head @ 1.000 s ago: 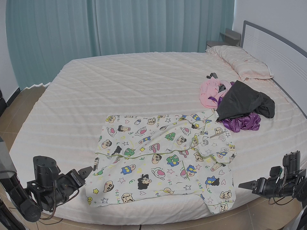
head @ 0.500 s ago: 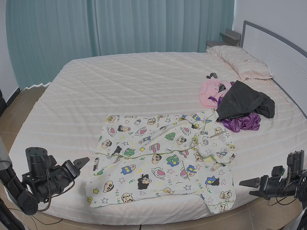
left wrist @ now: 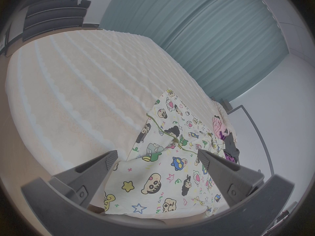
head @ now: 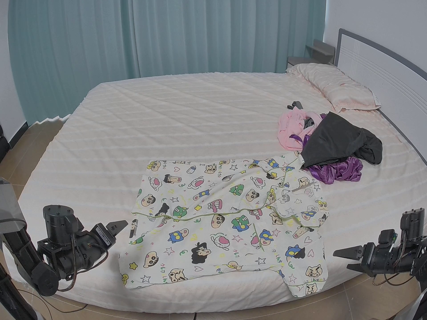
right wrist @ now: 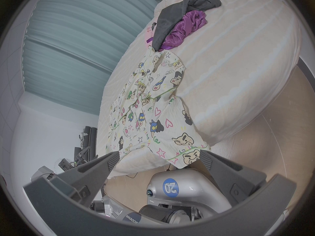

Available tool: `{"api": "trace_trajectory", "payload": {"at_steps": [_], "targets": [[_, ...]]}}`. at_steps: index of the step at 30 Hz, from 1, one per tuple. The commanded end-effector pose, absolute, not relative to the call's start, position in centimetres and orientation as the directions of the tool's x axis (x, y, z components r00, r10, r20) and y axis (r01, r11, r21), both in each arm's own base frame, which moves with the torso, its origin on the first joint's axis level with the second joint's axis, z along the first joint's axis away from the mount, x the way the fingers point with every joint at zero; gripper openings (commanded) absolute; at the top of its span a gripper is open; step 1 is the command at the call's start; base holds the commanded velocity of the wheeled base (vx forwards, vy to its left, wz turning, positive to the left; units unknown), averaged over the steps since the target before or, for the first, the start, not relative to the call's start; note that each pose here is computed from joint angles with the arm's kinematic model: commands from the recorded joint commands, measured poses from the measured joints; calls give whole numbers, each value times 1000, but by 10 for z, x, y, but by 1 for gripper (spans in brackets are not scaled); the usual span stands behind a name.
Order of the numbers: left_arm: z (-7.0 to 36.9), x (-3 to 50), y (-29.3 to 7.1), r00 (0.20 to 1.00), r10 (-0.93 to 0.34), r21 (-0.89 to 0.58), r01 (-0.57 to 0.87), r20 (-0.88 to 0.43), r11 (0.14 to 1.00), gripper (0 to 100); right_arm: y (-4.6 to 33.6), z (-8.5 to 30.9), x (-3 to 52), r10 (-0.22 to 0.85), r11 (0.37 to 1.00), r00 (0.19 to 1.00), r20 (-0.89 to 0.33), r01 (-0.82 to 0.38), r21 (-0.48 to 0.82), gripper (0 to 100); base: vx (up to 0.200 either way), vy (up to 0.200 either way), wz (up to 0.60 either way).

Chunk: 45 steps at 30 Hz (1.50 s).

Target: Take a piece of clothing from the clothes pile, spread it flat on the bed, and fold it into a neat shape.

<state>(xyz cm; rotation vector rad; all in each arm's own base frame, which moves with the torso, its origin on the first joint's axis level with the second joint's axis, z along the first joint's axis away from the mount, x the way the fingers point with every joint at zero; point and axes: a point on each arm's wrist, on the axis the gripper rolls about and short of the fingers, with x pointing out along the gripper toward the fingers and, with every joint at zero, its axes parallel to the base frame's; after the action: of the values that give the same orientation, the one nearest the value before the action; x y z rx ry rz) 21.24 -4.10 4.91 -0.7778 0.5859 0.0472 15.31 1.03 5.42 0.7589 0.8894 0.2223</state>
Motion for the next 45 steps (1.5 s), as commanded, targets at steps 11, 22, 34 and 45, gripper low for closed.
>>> {"api": "trace_trajectory", "payload": {"at_steps": [11,22,34,45], "targets": [[49,216,-42,847,-145,-653,-273,-511,707,100,12,63,144,482,718,651,-586,90,690,100,73,0,0],[47,218,-42,845,-145,-656,-278,-514,702,100,13,64,143,485,710,655,-579,91,698,100,91,0,0],[31,209,-27,779,-203,-551,-209,-593,808,100,13,68,141,483,711,670,-564,76,699,100,0,0,0],[3,200,-21,638,-348,-391,80,-687,917,100,16,67,138,501,712,646,-576,70,698,100,0,0,0]]}}
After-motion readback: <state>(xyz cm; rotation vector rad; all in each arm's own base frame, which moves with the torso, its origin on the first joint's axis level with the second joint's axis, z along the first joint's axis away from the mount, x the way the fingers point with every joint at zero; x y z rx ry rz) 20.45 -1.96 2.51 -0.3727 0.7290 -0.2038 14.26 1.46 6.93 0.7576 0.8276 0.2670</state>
